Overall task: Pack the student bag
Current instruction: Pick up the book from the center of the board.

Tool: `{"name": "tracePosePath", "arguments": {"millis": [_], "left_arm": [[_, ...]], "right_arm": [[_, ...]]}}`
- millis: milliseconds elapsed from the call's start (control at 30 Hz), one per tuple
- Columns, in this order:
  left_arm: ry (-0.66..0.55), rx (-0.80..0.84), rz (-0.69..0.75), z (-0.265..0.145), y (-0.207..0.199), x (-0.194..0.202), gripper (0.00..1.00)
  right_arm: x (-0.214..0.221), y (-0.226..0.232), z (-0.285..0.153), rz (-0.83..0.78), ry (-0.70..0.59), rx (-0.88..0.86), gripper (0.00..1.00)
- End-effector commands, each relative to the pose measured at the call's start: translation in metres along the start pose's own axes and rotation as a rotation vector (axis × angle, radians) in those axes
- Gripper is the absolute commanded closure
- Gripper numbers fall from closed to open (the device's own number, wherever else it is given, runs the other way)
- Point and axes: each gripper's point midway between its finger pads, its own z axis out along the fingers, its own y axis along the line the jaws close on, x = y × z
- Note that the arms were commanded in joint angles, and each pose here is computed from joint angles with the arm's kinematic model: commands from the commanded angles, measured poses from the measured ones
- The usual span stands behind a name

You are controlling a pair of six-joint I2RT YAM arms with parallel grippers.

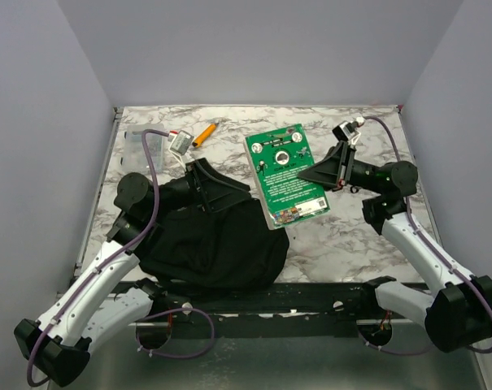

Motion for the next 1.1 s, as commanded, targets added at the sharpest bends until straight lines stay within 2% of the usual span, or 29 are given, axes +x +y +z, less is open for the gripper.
{"name": "tracePosePath", "arguments": {"millis": [0,100,367,600,833,967,1067], "left_arm": [[-0.028,0.054,-0.018,0.002,-0.011,-0.007,0.02],[-0.031,0.05,-0.037,0.003,-0.01,-0.008,0.02],[-0.158,0.004,-0.099,-0.009,0.0,-0.013,0.02],[-0.087,0.071,-0.091,0.001,-0.021,-0.018,0.02],[-0.14,0.103,-0.021,-0.007,-0.037,-0.025,0.02],[-0.176,0.075,-0.051,-0.007,-0.028,-0.028,0.12],[-0.197,0.049,-0.088,-0.004,-0.017,-0.031,0.27]], "right_arm": [[0.007,0.032,0.015,-0.016,0.003,-0.14,1.0],[0.008,0.037,0.021,-0.014,0.002,-0.166,1.0],[0.003,0.049,0.025,-0.025,-0.007,-0.187,1.0],[0.014,0.042,0.042,-0.005,0.038,-0.198,1.0],[0.018,0.021,0.053,0.007,0.04,-0.152,1.0],[0.022,0.022,0.066,-0.038,0.071,-0.119,1.0],[0.023,0.022,0.077,-0.087,0.098,-0.078,1.0]]}}
